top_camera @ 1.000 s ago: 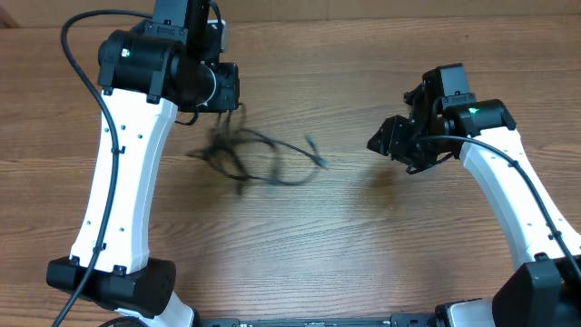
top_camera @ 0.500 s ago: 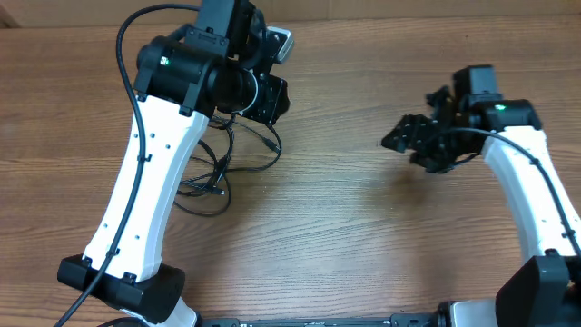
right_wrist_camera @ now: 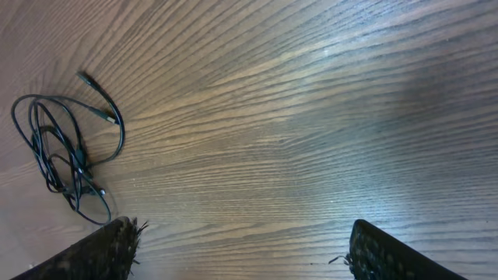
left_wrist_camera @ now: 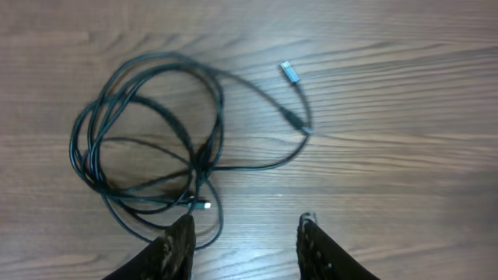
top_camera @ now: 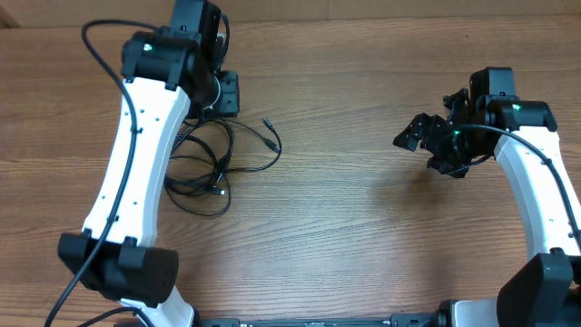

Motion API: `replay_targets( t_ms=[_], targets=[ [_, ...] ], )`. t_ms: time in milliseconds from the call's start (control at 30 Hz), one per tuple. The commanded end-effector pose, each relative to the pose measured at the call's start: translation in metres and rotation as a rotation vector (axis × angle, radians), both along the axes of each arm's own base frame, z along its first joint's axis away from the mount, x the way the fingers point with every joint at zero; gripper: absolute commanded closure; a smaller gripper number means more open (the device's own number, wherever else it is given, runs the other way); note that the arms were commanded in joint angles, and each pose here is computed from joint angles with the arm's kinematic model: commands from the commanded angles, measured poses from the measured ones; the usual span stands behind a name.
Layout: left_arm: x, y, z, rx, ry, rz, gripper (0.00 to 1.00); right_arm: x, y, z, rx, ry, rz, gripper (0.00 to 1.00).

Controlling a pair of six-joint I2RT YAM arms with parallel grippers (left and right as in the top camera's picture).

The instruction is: Untangle cables

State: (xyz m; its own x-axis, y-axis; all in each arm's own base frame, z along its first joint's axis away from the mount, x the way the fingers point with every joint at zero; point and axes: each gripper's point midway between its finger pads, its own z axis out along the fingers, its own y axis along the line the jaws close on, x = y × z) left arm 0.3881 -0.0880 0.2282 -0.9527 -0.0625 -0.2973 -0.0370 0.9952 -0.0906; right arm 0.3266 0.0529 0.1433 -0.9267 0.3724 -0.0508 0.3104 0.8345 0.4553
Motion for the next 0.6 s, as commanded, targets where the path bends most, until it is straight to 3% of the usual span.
replay_targets(
  t_ms=[0, 167, 300, 567],
  targets=[
    [0.0, 0.014, -0.033, 0.035, 0.061, 0.075, 0.56, 0.001, 0.0, -0.001, -0.012, -0.004, 0.009, 0.14],
    [0.002, 0.026, -0.069, 0.038, 0.089, 0.089, 0.55, 0.0, 0.0, -0.001, -0.012, -0.004, 0.009, 0.13],
    [0.004, 0.015, -0.092, -0.008, 0.089, 0.002, 0.54, 0.0, 0.0, -0.001, -0.012, -0.004, 0.009, 0.12],
    [0.004, 0.016, -0.124, 0.004, 0.082, -0.039, 0.42, 0.001, 0.0, -0.001, -0.012, -0.005, 0.009, 0.11]
  ],
)
